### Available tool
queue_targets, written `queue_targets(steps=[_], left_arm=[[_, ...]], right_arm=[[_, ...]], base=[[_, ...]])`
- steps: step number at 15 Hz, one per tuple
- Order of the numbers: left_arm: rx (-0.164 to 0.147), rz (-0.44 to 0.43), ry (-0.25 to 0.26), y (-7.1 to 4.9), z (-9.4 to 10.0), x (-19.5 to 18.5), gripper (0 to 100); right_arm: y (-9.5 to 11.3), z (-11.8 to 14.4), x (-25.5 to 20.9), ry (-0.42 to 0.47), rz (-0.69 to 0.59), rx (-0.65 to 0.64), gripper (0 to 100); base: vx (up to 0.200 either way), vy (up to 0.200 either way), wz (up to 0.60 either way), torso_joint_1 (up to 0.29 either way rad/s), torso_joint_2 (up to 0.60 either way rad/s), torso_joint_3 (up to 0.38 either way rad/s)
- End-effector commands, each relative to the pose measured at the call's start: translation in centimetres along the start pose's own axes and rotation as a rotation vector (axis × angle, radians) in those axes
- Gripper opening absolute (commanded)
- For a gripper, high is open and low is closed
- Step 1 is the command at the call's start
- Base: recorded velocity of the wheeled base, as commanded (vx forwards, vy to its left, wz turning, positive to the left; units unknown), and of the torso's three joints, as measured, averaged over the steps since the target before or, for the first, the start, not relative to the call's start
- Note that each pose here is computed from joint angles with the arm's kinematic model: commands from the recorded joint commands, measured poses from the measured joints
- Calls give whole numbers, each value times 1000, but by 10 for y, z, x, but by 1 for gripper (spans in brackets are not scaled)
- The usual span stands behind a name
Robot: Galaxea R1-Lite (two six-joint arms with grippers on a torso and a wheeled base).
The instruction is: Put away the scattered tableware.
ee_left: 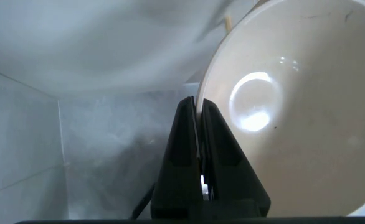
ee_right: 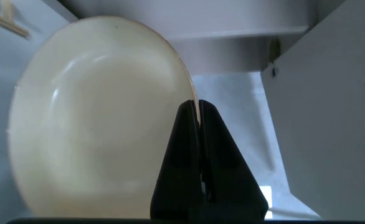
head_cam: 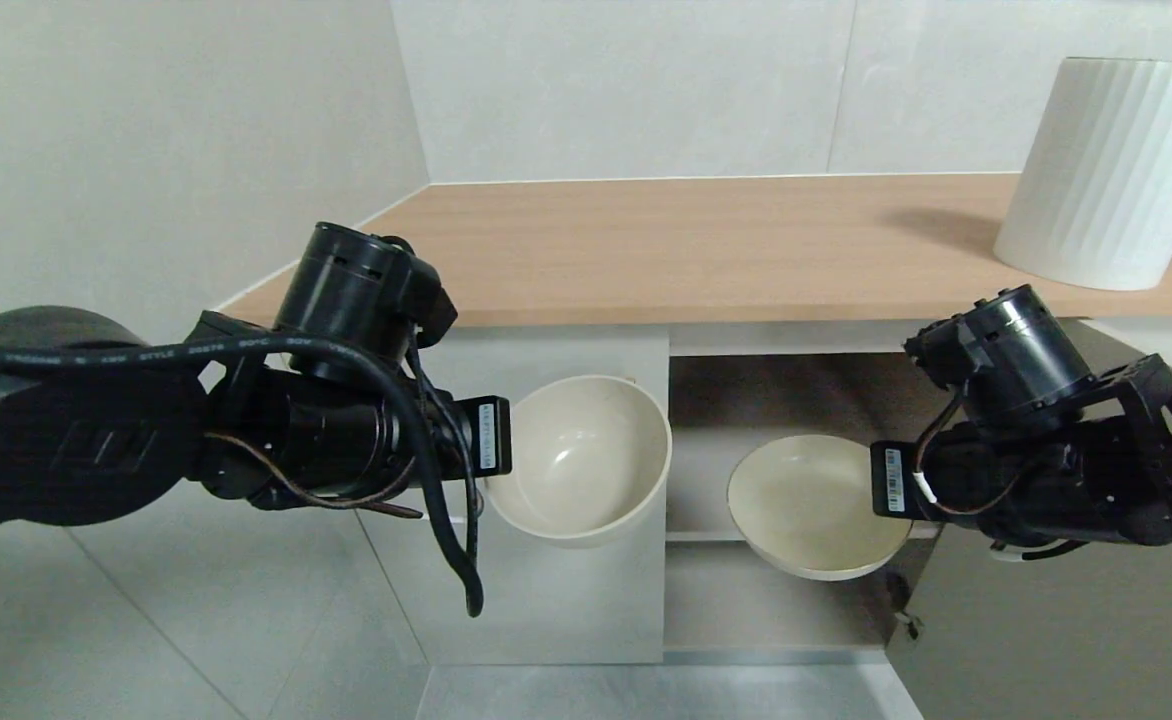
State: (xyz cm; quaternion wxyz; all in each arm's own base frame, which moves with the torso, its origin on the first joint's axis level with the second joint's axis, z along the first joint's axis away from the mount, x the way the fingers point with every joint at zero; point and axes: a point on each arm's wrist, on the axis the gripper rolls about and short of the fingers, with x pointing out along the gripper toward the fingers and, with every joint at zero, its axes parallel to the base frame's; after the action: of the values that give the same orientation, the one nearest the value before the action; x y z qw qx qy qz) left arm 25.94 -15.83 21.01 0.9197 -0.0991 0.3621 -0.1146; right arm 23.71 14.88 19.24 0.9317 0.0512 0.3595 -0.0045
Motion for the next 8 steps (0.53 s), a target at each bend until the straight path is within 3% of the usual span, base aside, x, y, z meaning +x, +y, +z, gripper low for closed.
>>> queue_targets(steps=[1,3,5,8], left_arm=[[0,1,1,0,0,1,0],[0,1,1,0,0,1,0],[0,1,1,0,0,1,0],[0,1,0,0,0,1,0]], right_arm=[[2,-2,7,17,-9,-5,0],[3,-3,10,17,-9,-5,0],[4,-4,11,19,-10,-7,0],[3,-5,11,20,-11,-4,0]], base=[[0,0,-600,-46,427,388],[0,0,-600,-22,298,266],[0,0,-600,-10,102,78],[0,0,0,1,12,17]])
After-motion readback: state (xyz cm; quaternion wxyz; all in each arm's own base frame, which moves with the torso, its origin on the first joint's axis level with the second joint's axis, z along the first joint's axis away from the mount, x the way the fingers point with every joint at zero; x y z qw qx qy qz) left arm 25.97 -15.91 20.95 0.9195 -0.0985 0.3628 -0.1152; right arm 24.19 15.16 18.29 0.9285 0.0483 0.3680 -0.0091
